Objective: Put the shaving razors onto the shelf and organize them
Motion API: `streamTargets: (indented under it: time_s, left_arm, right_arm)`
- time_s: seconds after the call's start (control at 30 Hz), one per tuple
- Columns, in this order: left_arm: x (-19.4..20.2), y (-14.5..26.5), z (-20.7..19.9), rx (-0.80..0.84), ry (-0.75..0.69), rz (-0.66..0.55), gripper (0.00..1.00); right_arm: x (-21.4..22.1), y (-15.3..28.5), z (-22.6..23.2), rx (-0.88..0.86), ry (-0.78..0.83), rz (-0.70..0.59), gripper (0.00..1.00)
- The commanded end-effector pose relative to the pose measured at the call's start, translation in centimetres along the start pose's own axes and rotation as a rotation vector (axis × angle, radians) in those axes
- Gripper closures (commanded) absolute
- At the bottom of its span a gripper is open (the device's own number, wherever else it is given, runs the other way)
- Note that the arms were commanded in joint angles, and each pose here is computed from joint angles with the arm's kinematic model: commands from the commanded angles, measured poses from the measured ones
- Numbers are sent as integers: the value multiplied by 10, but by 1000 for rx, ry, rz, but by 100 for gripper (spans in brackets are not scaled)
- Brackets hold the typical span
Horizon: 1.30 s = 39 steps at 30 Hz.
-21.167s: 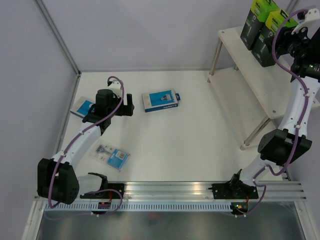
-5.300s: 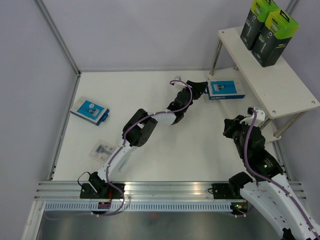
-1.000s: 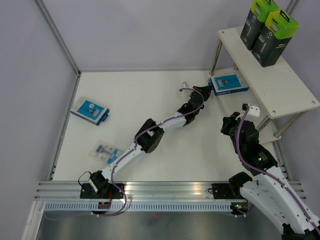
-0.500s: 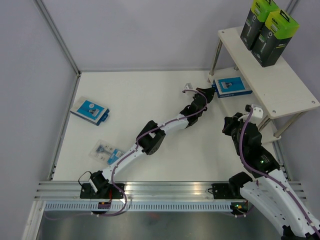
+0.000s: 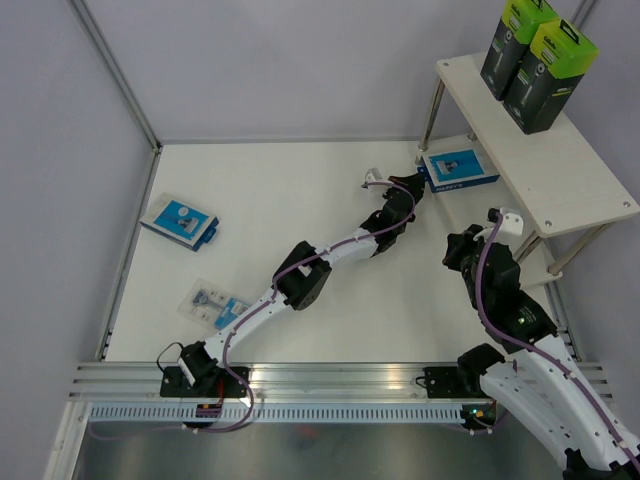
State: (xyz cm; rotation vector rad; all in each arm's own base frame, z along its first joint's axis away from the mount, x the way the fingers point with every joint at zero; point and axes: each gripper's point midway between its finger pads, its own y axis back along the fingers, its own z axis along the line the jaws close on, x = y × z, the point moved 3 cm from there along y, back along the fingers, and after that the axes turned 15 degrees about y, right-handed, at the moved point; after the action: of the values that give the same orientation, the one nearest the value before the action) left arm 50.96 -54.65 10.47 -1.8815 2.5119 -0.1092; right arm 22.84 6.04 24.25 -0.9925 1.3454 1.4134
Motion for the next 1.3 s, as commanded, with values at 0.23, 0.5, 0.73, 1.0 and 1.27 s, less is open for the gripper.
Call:
streamTargets:
  time_s: [0.23, 0.5, 0.73, 1.0, 1.27]
  left_arm:
    - [-8, -5, 5, -15, 11, -50, 98]
    - [-6, -5, 4, -18, 12, -24, 91]
    - [-14, -6, -23, 38, -6, 29, 60]
    - [-31, 7, -60, 152, -63, 40, 32]
    - [-38, 12, -79, 207, -40, 94, 21]
  right_arm:
    - [-11, -2, 3, -2, -25, -24, 96]
    - [-13, -1, 5, -11, -34, -26, 96]
    - [-12, 1, 4, -10, -37, -25, 96]
    - [-12, 8, 5, -34, -67, -35, 96]
    - [-16, 12, 7, -59, -89, -47, 96]
